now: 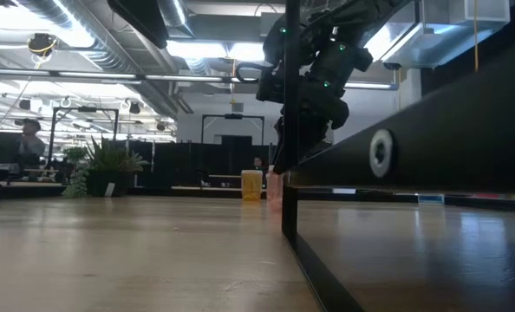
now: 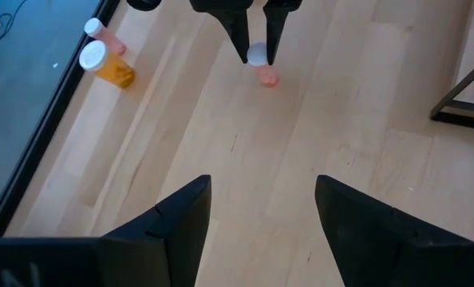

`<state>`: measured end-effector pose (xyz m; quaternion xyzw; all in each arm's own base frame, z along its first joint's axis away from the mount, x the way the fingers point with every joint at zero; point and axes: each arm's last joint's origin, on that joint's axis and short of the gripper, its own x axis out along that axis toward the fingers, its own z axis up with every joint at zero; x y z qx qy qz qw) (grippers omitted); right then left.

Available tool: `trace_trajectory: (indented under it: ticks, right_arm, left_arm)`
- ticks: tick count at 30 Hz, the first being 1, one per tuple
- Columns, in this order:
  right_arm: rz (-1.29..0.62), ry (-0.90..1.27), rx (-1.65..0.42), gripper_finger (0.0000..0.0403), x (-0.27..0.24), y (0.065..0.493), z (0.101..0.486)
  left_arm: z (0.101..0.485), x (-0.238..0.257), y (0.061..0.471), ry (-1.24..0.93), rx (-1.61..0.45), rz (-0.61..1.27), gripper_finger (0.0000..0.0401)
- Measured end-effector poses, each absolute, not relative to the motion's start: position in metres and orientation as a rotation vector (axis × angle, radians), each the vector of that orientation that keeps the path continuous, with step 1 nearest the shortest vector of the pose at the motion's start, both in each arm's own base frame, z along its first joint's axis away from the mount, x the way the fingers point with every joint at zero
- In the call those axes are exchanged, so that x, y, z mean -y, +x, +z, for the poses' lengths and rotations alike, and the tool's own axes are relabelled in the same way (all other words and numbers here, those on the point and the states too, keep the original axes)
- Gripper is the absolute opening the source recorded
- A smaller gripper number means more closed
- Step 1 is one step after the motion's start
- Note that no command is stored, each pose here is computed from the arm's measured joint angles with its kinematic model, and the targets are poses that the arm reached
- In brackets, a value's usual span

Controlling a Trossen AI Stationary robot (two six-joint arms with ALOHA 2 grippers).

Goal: Pick and place medicine bottles onto shelf by color
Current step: Put the bottom pink pill bottle on the shelf aligned with the other pink pill bottle

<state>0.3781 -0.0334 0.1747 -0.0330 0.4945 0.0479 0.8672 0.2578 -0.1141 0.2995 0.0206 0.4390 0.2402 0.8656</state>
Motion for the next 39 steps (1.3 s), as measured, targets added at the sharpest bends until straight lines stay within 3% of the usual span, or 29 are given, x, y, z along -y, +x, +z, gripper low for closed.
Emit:
trace_trajectory:
  ticks: [17,29,39]
  right_arm:
    - [0.084,-0.038,-1.003,0.0124,0.004,0.36,0.217]
    - [0.036,-0.025,-0.958,0.0124,-0.038,0.325,0.263]
    - [0.037,0.036,-0.941,0.0124,-0.082,0.306,0.278]
  left_arm:
    - [0.299,0.117,0.254,0.072,-0.938,0.493,0.0219]
    - [0.299,0.117,0.255,0.065,-0.935,0.496,0.0219]
    - [0.299,0.119,0.254,0.068,-0.934,0.489,0.0219]
